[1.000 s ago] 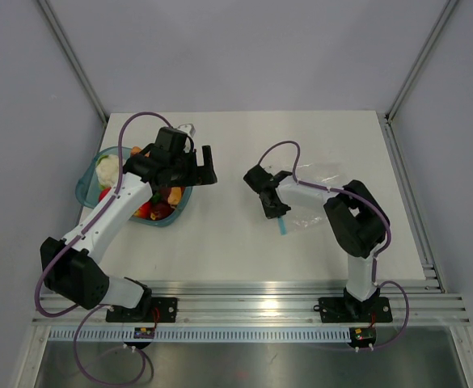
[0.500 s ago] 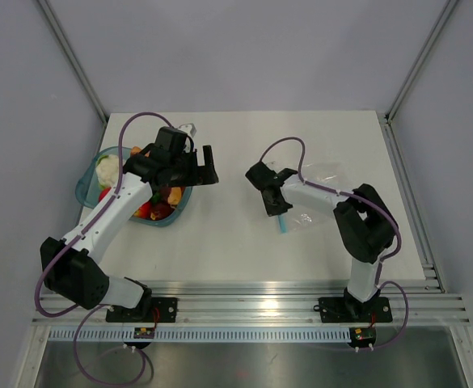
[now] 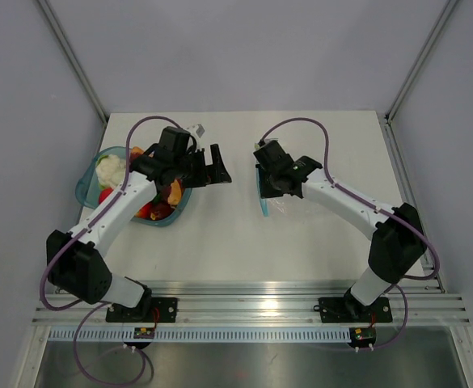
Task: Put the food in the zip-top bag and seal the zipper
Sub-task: Open the zipper of the food storage bag.
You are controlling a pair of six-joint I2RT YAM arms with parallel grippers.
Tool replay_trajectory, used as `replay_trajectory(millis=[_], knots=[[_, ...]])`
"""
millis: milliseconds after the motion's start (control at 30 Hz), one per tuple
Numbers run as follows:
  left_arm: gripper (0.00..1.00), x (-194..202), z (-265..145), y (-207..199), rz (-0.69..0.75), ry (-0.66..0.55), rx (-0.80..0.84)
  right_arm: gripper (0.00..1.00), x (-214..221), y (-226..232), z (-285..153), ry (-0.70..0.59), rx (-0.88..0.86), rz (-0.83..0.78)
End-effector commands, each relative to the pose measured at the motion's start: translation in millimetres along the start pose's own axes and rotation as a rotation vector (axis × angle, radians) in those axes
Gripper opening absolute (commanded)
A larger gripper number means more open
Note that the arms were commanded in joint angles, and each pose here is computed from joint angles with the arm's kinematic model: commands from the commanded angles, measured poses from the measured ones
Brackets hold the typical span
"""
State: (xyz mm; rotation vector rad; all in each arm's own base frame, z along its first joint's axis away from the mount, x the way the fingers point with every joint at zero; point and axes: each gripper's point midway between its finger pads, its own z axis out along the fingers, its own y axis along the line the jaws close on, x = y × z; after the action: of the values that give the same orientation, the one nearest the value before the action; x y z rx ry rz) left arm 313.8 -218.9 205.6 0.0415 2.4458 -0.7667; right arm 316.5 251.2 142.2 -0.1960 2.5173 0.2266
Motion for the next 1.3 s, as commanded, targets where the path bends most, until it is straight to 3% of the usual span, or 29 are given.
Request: replay_trajectory(millis=[0,433,667,800,933,967,1033,1267], knots=[[0.97,0,12,-29,-0.054,0.03,0.175,0.0,-35,31,-36,-0.105,-0.15,0.06],[0.92,-7,49,-57,-0.085,0.014,0.234,0.0,-49,48,-62,-0.131,-0.246,0.096],[0.82,-5,80,-50,-0.114,0.057,0.187,0.0,-51,50,-77,-0.141,-0.279,0.109],[0.68,-9,88,-47,-0.122,0.051,0.163,0.0,-47,46,-86,-0.126,-0.27,0.113],[0.35,-18,87,-51,-0.117,0.039,0.164,0.0,-35,33,-95,-0.098,-0.229,0.127],[0.17,-19,85,-52,-0.115,0.042,0.162,0.0,-35,28,-98,-0.105,-0.209,0.133],[0.0,-28,80,-57,-0.102,0.024,0.161,0.0,-34,22,-99,-0.106,-0.183,0.149],[0.0,-50,37,-40,-0.007,-0.023,-0.042,0.0,-61,9,-125,-0.204,-0.113,0.241]])
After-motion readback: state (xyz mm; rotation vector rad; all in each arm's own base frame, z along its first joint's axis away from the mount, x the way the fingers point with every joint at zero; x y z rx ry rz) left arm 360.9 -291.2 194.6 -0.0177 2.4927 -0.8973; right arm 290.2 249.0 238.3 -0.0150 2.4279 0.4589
